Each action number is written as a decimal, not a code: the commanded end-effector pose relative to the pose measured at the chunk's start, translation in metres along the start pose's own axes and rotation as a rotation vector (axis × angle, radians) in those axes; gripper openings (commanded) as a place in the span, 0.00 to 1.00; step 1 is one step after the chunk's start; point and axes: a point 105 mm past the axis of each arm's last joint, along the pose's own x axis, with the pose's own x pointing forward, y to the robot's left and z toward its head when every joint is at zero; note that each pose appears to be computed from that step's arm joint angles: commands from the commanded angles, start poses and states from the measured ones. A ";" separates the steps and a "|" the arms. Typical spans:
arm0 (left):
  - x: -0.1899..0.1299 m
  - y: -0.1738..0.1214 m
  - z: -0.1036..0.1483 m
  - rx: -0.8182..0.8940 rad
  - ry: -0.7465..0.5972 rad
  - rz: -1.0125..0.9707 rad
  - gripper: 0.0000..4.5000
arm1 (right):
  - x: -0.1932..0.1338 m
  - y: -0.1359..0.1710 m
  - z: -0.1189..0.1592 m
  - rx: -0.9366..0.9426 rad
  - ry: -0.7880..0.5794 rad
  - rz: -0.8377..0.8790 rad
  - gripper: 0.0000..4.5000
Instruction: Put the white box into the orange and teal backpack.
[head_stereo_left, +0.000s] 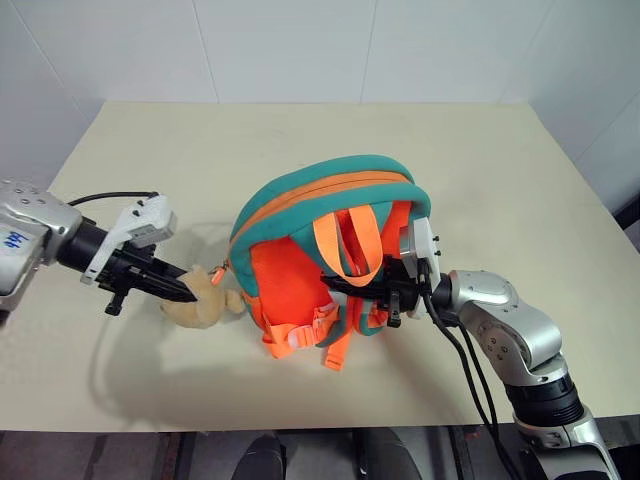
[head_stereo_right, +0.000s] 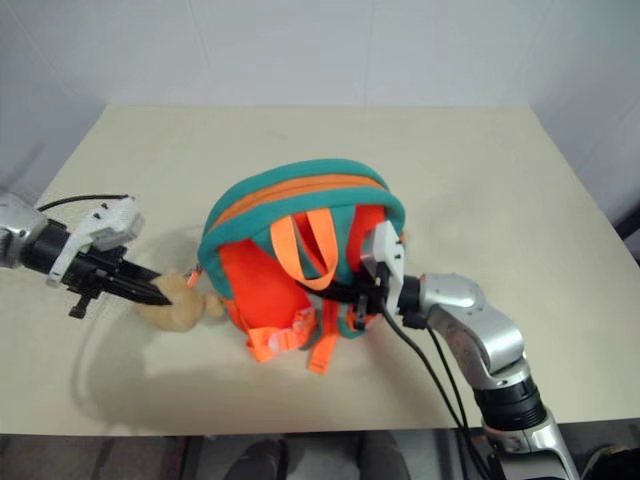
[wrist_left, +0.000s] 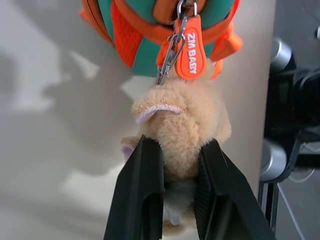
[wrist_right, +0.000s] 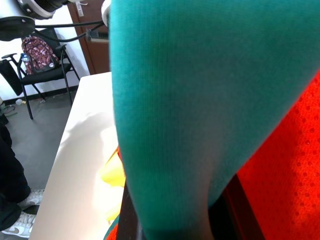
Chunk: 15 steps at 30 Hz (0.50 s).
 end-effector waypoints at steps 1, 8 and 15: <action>0.006 0.000 -0.008 0.024 0.077 -0.063 0.09 | -0.001 0.003 0.011 -0.030 -0.029 0.010 0.11; 0.028 0.002 0.000 0.098 0.107 -0.133 0.09 | -0.001 0.006 0.009 -0.027 -0.019 0.024 0.11; 0.036 0.010 0.002 0.138 0.127 -0.098 0.09 | -0.003 0.006 0.010 -0.033 -0.006 0.021 0.11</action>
